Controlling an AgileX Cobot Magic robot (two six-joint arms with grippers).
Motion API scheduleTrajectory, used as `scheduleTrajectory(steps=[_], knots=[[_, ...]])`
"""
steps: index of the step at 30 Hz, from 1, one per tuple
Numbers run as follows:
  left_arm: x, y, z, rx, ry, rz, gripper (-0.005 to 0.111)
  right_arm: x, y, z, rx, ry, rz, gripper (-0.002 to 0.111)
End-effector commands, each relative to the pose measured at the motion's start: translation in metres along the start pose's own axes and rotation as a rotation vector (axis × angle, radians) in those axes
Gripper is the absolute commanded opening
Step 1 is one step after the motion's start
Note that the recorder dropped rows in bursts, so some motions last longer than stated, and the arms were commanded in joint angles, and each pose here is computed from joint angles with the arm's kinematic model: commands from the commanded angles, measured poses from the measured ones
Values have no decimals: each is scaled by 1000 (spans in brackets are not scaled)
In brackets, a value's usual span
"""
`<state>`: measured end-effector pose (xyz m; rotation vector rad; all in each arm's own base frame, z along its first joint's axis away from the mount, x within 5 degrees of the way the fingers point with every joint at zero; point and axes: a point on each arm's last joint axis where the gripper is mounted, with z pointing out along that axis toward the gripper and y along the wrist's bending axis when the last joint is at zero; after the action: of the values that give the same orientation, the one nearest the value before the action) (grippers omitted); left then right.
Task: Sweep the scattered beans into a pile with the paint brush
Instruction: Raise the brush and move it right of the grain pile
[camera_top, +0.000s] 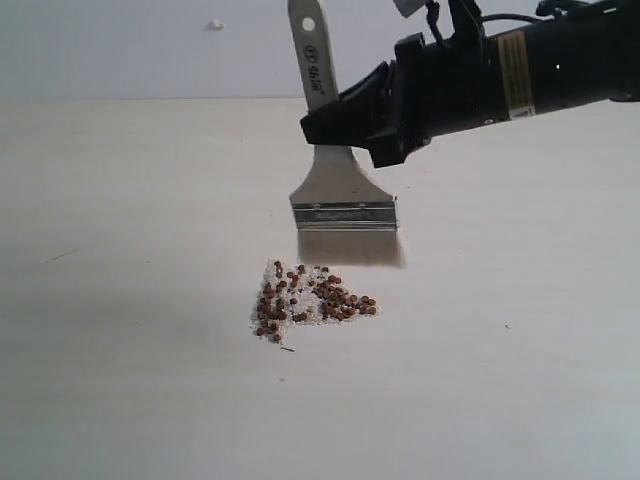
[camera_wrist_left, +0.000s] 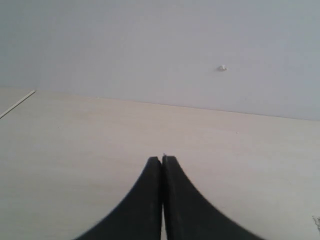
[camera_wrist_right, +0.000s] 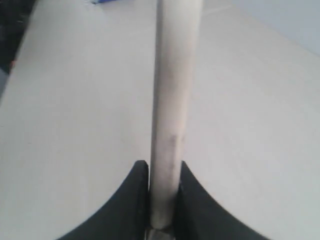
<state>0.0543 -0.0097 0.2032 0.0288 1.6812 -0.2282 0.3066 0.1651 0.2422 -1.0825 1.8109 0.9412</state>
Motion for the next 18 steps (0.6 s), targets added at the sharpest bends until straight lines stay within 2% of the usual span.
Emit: scheduleTrajectory(steps=[1, 7, 11, 14, 18], knots=[[0, 0, 0, 8, -5, -11, 0, 12, -8, -8, 215, -18, 70, 0], [0, 0, 0, 8, -5, -11, 0, 29, -16, -24, 505, -42, 221, 0], [0, 0, 0, 8, -5, -11, 0, 41, -9, -25, 664, 49, 226, 0], [0, 0, 0, 8, -5, -11, 0, 39, 4, -19, 693, 86, 203, 0], [0, 0, 0, 8, -5, -11, 0, 30, 18, -13, 678, 46, 209, 0]])
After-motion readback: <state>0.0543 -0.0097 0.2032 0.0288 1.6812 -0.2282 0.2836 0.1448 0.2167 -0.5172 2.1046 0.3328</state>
